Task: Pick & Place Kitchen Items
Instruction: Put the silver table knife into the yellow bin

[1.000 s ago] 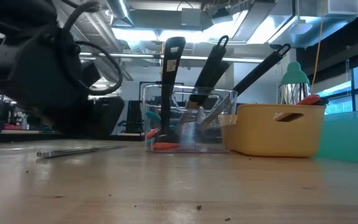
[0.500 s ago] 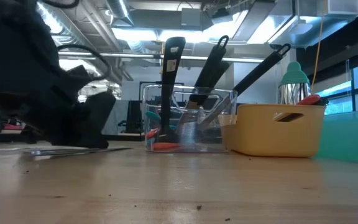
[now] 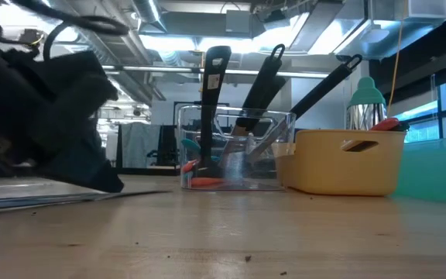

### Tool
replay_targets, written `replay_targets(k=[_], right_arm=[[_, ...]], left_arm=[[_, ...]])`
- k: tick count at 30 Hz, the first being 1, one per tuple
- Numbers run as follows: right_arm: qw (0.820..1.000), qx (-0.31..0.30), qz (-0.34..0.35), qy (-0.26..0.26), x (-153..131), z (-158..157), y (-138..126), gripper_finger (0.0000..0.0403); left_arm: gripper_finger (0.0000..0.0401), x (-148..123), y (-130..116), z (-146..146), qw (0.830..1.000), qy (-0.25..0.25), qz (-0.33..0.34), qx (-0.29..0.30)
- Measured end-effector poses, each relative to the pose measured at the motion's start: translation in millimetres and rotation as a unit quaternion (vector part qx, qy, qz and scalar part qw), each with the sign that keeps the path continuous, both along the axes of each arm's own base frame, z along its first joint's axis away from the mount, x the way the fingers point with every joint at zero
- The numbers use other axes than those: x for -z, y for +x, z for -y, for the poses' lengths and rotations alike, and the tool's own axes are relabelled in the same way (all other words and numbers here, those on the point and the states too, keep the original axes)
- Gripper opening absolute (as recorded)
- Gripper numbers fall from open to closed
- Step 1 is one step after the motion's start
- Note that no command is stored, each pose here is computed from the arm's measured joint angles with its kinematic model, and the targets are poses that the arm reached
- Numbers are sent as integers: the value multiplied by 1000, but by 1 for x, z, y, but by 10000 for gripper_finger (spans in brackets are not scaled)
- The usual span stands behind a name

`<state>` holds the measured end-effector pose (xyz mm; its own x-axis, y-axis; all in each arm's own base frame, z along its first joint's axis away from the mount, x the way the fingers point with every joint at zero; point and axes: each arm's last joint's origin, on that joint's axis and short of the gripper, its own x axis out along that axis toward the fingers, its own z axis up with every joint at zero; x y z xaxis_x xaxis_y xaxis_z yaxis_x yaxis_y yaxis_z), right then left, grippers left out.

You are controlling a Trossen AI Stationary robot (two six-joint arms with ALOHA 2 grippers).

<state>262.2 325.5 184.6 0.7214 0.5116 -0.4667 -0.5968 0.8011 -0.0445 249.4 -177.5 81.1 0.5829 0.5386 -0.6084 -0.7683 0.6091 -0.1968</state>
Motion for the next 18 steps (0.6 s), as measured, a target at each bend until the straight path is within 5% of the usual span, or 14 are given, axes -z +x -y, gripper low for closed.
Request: replay_targets(k=[18], right_arm=[[1000, 17, -2, 9, 4, 5, 10, 241]], left_arm=[[2, 0, 4, 12, 984, 54, -83, 149]])
